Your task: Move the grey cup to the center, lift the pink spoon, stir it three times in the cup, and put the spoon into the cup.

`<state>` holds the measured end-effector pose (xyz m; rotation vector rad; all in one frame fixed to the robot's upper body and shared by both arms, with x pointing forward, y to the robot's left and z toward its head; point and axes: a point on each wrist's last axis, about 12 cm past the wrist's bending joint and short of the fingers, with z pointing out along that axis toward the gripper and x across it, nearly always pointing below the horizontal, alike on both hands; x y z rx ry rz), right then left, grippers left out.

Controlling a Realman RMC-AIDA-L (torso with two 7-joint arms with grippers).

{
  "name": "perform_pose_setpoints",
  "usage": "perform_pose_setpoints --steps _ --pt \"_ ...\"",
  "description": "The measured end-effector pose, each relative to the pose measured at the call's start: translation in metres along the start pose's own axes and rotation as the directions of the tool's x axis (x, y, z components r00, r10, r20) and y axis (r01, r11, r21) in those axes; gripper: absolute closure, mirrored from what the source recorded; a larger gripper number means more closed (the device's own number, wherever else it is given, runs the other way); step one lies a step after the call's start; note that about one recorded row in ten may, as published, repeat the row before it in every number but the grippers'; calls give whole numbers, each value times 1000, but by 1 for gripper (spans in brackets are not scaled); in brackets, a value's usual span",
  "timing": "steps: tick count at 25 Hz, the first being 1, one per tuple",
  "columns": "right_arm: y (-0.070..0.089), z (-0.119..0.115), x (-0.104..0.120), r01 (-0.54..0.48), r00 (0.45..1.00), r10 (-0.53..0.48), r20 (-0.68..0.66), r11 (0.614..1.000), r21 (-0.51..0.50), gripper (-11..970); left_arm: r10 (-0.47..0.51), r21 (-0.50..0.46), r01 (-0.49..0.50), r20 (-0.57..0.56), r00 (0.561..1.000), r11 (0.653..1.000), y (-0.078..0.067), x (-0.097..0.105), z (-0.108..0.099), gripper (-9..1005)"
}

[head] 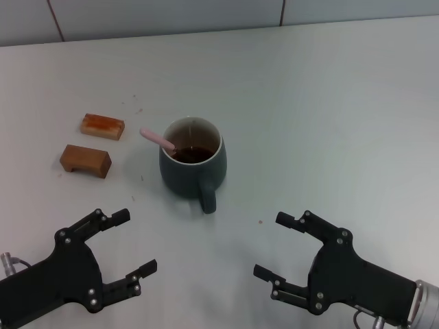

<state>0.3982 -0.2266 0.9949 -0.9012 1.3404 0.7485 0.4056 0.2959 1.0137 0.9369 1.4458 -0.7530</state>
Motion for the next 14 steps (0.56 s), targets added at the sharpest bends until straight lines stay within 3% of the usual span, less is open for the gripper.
perform_pose_setpoints --steps 14 --pt "0 0 0 0 1000 0 -1 1000 0 167 -8 -8 8 0 1000 1000 -1 1 -1 154"
